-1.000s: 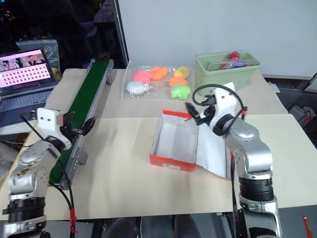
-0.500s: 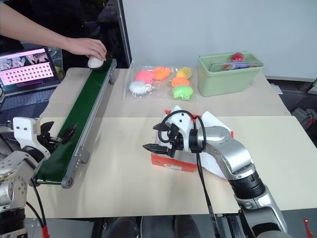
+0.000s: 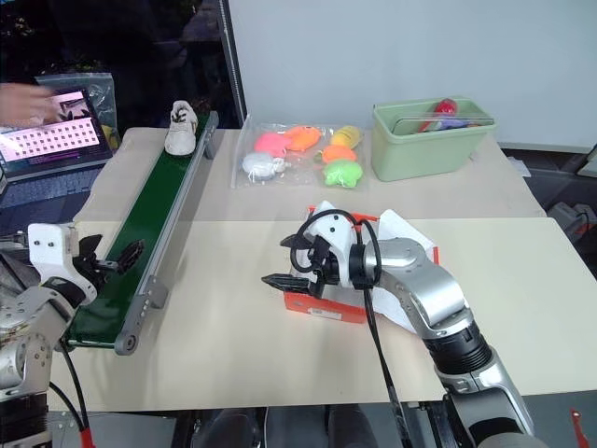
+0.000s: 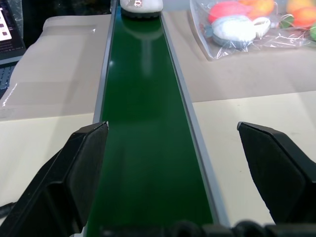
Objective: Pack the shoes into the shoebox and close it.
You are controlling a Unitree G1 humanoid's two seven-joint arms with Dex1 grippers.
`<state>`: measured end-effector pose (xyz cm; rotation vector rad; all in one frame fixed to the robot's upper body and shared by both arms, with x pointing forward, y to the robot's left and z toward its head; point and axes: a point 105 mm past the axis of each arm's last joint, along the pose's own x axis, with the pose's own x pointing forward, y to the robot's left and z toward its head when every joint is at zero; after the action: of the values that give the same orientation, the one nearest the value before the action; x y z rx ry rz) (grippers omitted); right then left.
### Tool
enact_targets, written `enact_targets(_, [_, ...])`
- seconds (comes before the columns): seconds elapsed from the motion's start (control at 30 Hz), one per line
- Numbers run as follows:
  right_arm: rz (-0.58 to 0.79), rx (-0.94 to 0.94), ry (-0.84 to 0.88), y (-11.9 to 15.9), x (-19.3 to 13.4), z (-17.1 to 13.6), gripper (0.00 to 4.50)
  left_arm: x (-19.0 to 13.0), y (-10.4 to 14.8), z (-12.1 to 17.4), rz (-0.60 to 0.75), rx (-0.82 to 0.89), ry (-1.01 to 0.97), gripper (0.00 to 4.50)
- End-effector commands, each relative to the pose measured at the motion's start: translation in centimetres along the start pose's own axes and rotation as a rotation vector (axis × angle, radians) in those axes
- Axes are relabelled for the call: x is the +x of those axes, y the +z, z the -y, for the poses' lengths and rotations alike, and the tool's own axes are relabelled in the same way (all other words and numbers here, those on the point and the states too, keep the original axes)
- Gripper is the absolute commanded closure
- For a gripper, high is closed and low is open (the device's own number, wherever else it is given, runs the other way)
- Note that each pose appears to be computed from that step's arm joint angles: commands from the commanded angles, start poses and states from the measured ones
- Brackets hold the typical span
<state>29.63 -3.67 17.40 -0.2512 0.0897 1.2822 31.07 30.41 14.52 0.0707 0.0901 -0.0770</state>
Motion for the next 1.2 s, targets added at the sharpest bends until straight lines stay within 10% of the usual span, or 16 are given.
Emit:
enact_targets(0.03, [0.035,-0.043,-0.019,1.3,-0.2,0.0,0.11,0.2,1.4,0.1,0.036,0.027,-0.002,0.0])
enact_targets(1.2, [0.056,-0.005,-0.084,1.4,-0.8,0.7,0.11,1.8,5.0,0.6,-0.241,0.06,0.112,0.0])
